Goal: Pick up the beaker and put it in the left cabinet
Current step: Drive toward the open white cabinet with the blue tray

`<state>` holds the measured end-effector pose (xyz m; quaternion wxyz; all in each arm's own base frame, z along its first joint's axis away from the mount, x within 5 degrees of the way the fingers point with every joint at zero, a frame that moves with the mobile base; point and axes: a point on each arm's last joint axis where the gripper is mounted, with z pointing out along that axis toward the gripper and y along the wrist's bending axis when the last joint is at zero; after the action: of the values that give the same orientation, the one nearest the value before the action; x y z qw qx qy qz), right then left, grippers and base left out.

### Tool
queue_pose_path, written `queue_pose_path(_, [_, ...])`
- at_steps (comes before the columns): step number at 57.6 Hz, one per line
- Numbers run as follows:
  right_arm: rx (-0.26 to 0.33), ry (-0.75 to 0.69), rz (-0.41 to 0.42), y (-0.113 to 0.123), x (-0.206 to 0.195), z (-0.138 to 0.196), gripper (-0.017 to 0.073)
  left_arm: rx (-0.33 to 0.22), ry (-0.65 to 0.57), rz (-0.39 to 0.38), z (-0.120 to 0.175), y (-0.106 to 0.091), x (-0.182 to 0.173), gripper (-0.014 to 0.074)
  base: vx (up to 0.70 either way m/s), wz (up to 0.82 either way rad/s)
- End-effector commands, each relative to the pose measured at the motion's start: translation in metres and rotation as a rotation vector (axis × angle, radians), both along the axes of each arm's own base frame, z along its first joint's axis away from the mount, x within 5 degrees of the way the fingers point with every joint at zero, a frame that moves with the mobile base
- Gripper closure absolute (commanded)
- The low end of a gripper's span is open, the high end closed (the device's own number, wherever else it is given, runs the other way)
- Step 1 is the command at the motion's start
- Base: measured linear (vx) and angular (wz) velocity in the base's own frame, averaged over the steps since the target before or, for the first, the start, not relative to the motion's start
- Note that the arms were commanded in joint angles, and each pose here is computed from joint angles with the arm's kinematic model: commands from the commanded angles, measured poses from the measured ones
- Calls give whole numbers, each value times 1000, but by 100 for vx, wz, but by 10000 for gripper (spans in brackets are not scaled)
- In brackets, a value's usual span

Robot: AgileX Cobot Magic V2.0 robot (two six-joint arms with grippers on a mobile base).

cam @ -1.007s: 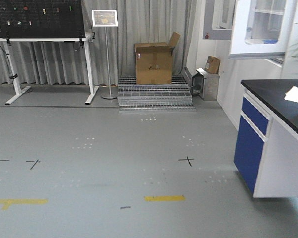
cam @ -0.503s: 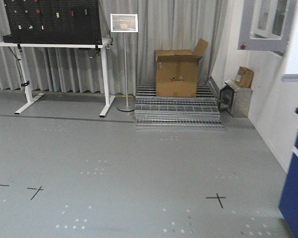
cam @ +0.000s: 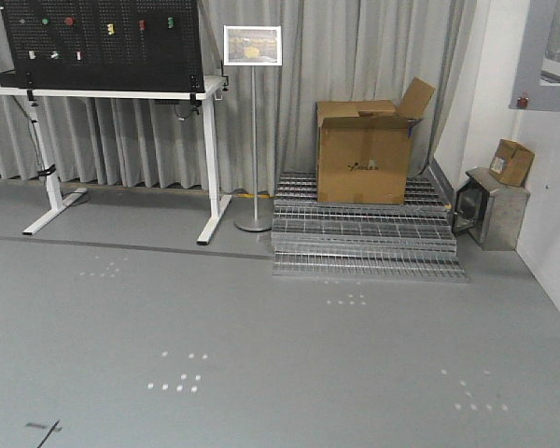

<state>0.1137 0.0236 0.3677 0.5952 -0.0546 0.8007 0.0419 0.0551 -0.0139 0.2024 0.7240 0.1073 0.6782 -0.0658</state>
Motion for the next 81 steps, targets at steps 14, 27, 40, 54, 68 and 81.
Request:
queue_pose_path(14, [2, -103, 26, 1, -1, 16, 565, -32, -79, -4, 3, 0, -1, 593, 73, -2])
queue_pose_path(27, [2, -103, 26, 1, -1, 16, 565, -32, -79, -4, 3, 0, -1, 593, 72, -2])
queue_pose_path(40, [2, -103, 26, 1, -1, 16, 565, -32, -79, -4, 3, 0, -1, 593, 71, -2])
queue_pose_path(54, [2, -103, 26, 1, -1, 16, 565, -32, -79, -4, 3, 0, -1, 593, 69, -13])
queue_pose_path(68, [2, -103, 26, 1, -1, 16, 565, -32, -79, -4, 3, 0, -1, 593, 65, -31])
queue_pose_path(81, [3, -102, 26, 1, -1, 16, 565, -32, -79, -4, 3, 0, -1, 593, 60, -44])
